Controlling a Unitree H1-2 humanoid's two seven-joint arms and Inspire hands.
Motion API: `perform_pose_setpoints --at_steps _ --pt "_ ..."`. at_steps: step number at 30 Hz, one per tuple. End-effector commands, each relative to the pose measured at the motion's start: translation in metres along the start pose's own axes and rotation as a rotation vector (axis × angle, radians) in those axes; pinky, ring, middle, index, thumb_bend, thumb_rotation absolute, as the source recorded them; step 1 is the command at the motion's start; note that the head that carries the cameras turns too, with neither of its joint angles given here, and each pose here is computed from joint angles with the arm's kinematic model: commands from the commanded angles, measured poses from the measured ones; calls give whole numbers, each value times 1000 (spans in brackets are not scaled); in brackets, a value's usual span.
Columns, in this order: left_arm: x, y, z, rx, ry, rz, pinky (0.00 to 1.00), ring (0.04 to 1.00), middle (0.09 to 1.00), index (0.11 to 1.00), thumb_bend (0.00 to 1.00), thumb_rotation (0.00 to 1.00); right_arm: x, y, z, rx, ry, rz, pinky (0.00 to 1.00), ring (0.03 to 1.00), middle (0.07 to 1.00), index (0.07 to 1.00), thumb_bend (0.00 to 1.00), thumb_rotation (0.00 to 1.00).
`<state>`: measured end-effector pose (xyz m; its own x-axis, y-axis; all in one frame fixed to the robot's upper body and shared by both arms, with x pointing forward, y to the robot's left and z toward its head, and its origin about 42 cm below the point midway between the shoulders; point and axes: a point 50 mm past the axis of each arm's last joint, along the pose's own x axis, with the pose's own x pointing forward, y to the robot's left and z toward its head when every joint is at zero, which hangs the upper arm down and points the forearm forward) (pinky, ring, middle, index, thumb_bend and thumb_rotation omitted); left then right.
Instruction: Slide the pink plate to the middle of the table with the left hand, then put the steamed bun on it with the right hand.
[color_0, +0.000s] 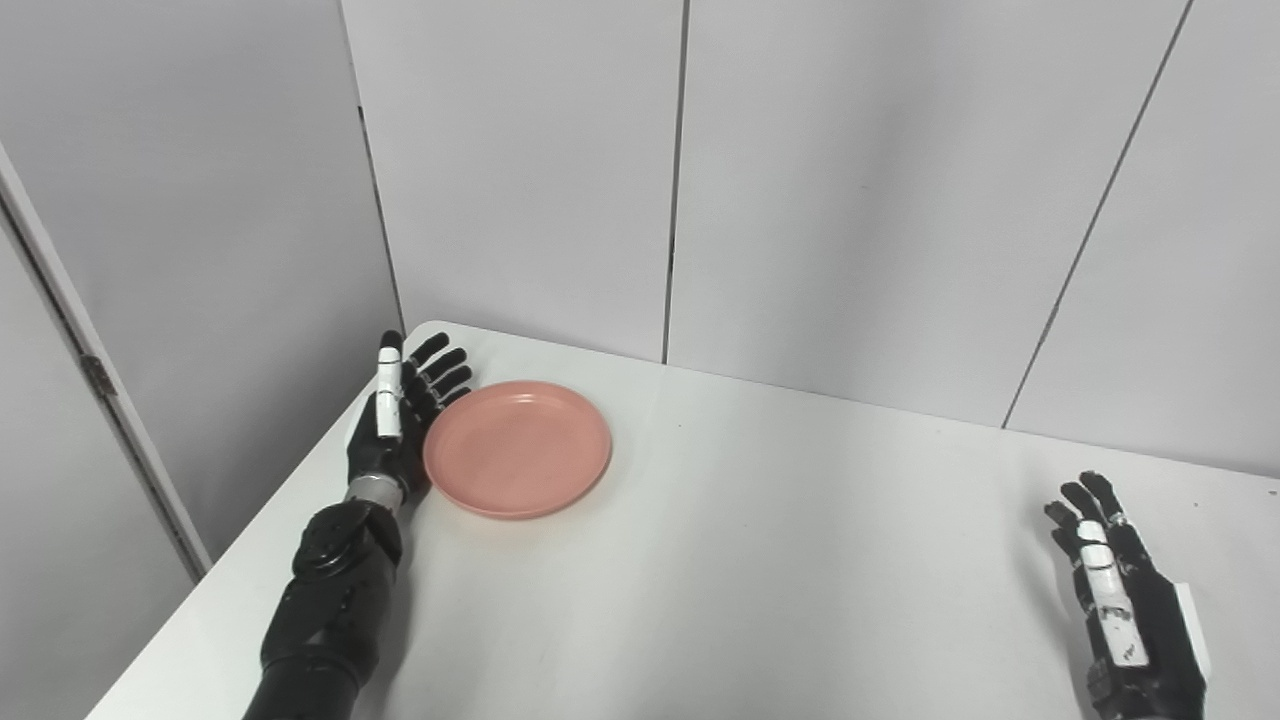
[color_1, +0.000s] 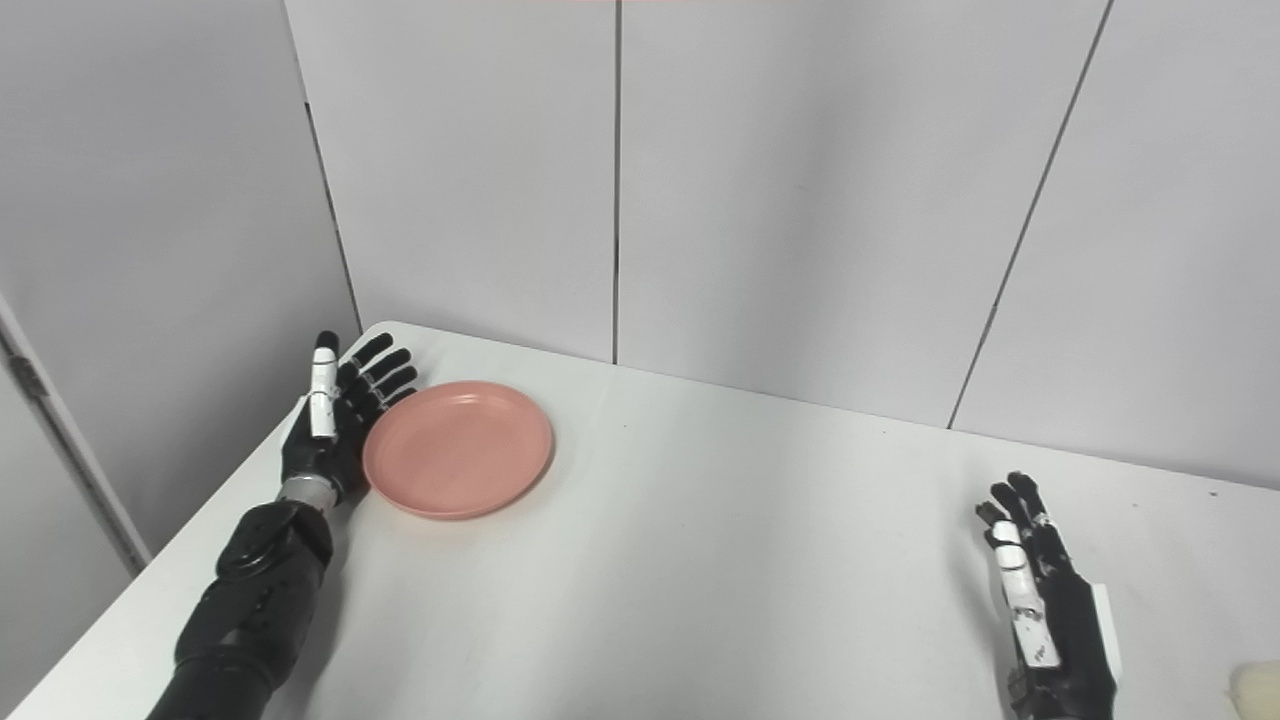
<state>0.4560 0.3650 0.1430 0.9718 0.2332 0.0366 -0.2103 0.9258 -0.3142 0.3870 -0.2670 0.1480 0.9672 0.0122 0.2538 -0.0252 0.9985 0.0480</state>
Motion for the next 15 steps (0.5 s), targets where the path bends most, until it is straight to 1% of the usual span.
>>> perform_pose_setpoints --at_steps 1,6,9,12,14,15 --pt "11 -18 12 -16 -47 -29 798 797 783 770 724 1000 1 0 2 10 -29 -4 935 880 903 906 635 740" --pt "8 -44 1 -15 -41 -51 814 813 792 782 706 1000 1 0 4 12 -30 2 941 878 902 904 640 738" --pt "5 -56 -5 4 -32 -74 838 823 798 787 704 1000 1 0 5 12 -27 3 943 883 908 908 655 742" --pt "2 -68 -13 8 -22 -116 828 823 800 788 693 1000 1 0 6 5 -27 6 964 891 917 916 653 750" --pt "0 -75 -17 6 -14 -153 844 834 813 800 681 1000 1 0 6 -1 -31 2 961 889 915 915 654 753" --pt "0 -78 -19 11 -11 -165 831 831 812 802 682 1000 1 0 6 -3 -32 1 962 889 915 916 651 754"
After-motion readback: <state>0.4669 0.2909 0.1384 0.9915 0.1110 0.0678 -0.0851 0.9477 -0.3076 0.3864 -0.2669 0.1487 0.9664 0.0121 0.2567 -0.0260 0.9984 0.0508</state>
